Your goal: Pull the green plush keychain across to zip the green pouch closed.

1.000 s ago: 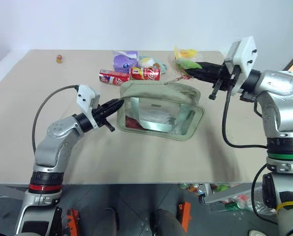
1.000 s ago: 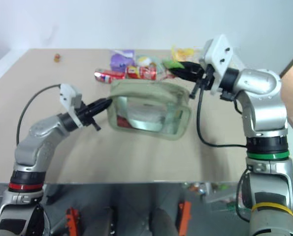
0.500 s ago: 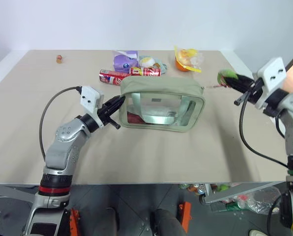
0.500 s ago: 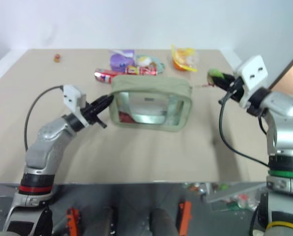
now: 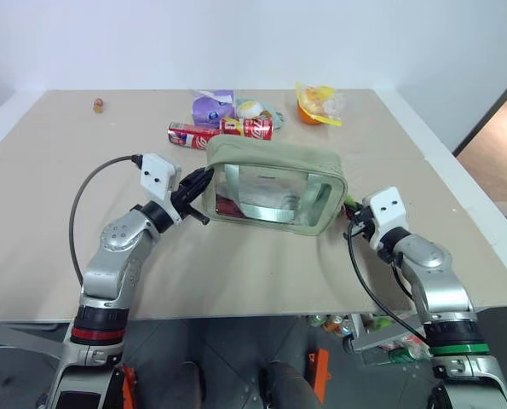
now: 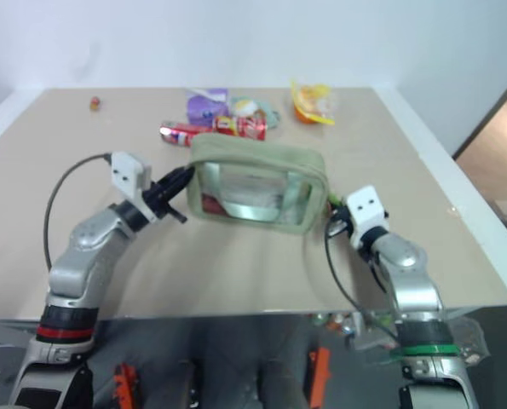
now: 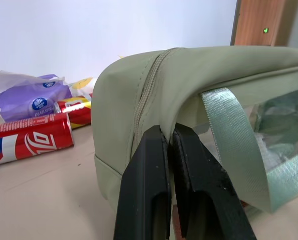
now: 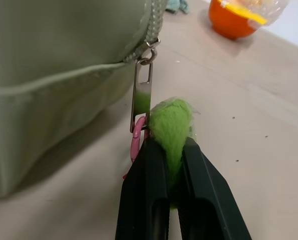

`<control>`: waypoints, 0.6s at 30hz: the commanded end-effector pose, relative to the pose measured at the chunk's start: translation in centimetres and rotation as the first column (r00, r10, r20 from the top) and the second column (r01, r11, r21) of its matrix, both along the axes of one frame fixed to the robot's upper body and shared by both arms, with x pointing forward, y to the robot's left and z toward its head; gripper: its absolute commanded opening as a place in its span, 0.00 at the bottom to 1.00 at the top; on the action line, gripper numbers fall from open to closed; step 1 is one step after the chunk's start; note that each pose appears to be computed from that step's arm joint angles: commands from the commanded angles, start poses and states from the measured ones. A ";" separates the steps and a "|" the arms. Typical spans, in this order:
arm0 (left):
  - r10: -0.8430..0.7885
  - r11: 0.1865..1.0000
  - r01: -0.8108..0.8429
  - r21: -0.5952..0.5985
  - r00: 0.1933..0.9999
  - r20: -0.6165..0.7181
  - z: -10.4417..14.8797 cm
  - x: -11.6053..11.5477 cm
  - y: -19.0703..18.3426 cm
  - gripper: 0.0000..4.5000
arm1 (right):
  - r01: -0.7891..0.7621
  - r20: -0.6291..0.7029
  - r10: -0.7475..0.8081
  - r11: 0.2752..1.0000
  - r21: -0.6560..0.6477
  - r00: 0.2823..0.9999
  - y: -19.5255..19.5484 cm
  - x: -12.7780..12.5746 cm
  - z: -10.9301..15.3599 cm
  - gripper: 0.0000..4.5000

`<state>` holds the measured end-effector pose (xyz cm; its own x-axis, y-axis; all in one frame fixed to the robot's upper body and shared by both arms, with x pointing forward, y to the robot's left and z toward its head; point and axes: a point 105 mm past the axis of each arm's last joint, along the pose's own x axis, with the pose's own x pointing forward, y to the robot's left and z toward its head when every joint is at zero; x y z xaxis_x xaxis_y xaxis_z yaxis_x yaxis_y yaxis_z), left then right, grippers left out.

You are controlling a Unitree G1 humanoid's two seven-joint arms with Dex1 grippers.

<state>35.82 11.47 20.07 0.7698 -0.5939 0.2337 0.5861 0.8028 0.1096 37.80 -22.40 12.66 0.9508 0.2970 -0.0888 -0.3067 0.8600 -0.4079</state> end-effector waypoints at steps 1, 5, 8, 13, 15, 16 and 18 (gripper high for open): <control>0.042 0.999 -0.041 -0.011 0.998 0.045 1.3 0.0 0.8 0.00 | 0.017 0.004 -0.017 0.999 -0.027 1.000 -0.4 0.4 -0.6 0.02; -0.010 0.999 0.009 -0.050 1.000 -0.017 0.8 -0.3 1.0 0.00 | -0.033 0.107 0.023 0.995 0.095 0.994 -0.1 0.4 2.8 0.17; -0.033 0.998 0.031 -0.053 0.999 -0.029 0.9 -0.6 1.3 0.23 | -0.111 0.181 0.081 0.981 0.158 0.980 0.1 -0.5 5.8 0.38; -0.030 0.998 0.029 -0.047 0.999 -0.016 2.1 -0.6 3.2 0.60 | -0.215 0.216 0.177 0.962 0.170 0.960 -0.4 -3.1 8.9 0.76; -0.021 0.999 0.020 -0.033 1.000 -0.005 2.8 -0.7 4.4 0.76 | -0.227 0.199 0.193 0.960 0.163 0.961 -1.0 -4.4 9.3 0.92; -0.017 1.000 0.017 -0.019 1.000 0.002 3.1 -0.9 5.0 0.85 | -0.220 0.190 0.189 0.963 0.153 0.963 -1.4 -5.0 9.3 1.00; -0.010 1.000 0.010 0.002 1.000 -0.003 3.3 -1.5 6.0 0.99 | -0.198 0.156 0.175 0.969 0.149 0.972 -2.3 -6.3 8.9 1.00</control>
<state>35.25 17.07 21.69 0.7864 -0.5883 0.1884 0.5866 0.8068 0.0708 32.65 -24.34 19.69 0.8828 0.4649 0.0665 -0.4288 0.8557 -0.2897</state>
